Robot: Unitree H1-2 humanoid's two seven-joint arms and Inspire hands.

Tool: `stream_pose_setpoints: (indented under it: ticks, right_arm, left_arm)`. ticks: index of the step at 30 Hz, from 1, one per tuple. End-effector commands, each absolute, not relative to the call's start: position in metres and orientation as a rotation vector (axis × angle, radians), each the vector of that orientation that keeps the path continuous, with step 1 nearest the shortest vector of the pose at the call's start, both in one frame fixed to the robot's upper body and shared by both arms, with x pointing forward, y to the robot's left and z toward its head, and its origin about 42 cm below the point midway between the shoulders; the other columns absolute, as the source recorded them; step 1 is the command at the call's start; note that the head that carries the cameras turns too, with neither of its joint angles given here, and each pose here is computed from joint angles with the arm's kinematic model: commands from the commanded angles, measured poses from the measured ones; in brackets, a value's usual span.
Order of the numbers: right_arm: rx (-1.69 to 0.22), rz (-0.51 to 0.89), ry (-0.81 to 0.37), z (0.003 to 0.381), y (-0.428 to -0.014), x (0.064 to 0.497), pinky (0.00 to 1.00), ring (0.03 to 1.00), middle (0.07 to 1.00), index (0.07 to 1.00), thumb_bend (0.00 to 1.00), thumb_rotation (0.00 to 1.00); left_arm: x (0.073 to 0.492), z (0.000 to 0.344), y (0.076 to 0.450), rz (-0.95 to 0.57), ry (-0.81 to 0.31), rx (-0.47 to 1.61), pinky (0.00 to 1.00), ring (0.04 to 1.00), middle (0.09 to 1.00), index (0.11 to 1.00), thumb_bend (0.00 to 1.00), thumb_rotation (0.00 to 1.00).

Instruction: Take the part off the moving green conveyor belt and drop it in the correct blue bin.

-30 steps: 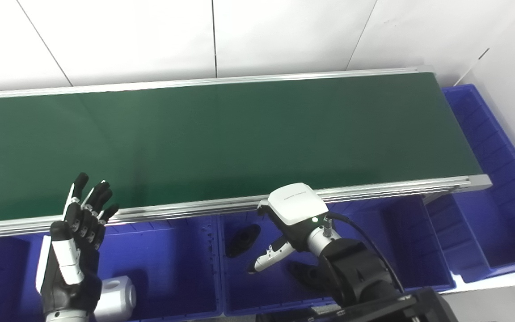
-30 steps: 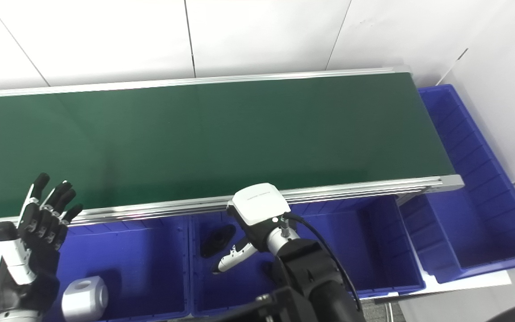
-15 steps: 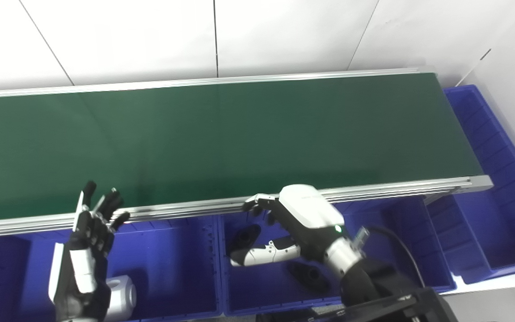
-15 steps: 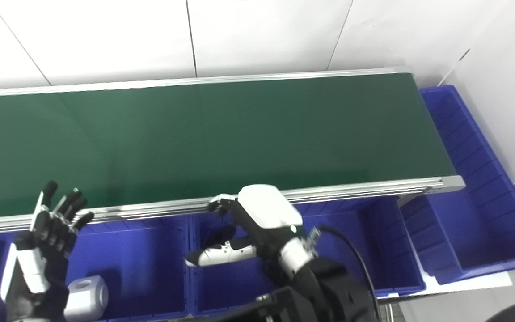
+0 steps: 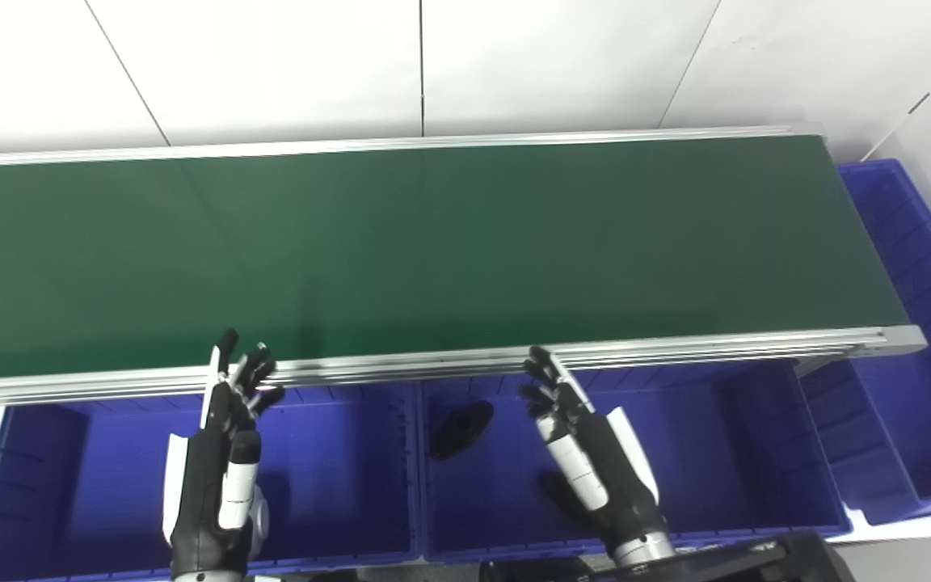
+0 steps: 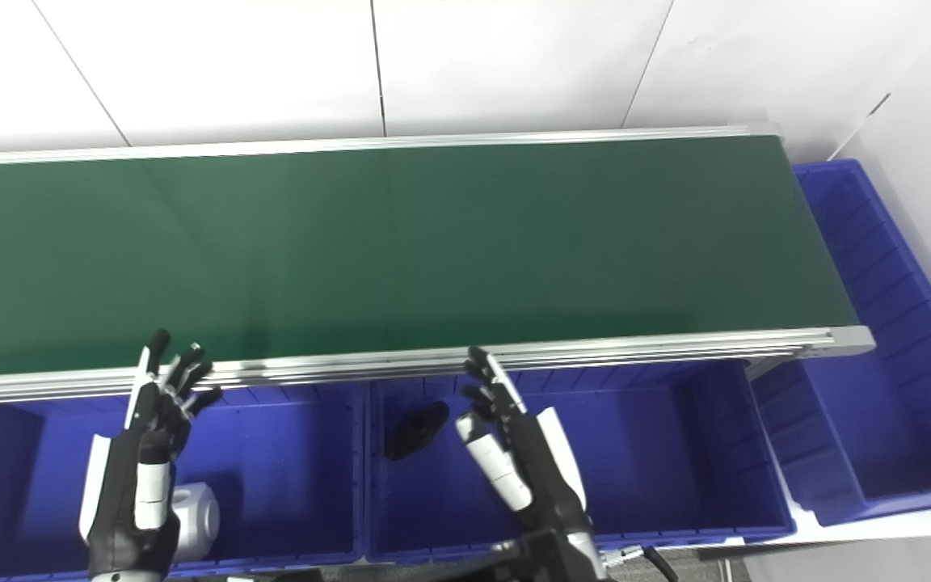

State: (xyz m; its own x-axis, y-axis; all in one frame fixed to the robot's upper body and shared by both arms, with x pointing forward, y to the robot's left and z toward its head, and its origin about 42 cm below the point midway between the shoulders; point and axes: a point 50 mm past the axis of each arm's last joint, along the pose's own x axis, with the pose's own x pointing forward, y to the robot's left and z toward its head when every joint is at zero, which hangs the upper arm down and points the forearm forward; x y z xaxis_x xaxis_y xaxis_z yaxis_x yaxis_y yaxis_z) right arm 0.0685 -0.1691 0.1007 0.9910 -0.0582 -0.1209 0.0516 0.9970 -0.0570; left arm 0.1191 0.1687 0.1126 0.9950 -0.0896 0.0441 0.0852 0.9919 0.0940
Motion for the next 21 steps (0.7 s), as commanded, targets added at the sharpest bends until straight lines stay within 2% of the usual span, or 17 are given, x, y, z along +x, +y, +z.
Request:
stream_pose_setpoints:
  ticks: [1,12,21]
  right_arm:
    - [0.003,-0.098,-0.035,0.114,-0.163,0.077,0.89,0.908,0.963,0.999,0.73,0.99]
    - [-0.027,-0.094,-0.052,0.098,-0.168,0.076,0.94,0.945,1.000,1.000,0.70,1.00]
    - [-0.068,-0.089,-0.089,0.087,-0.168,0.075,0.98,0.974,1.000,1.000,0.68,1.00]
  left_arm:
    - [0.115,0.123,0.170,-0.044,-0.171,0.107,0.84,0.913,0.934,1.000,0.85,1.00]
    - [0.116,0.115,0.165,-0.038,-0.189,0.110,0.74,0.868,0.899,0.952,0.88,0.98]
    - [0.119,0.107,0.168,-0.024,-0.183,0.100,0.76,0.888,0.918,0.941,0.90,0.98]
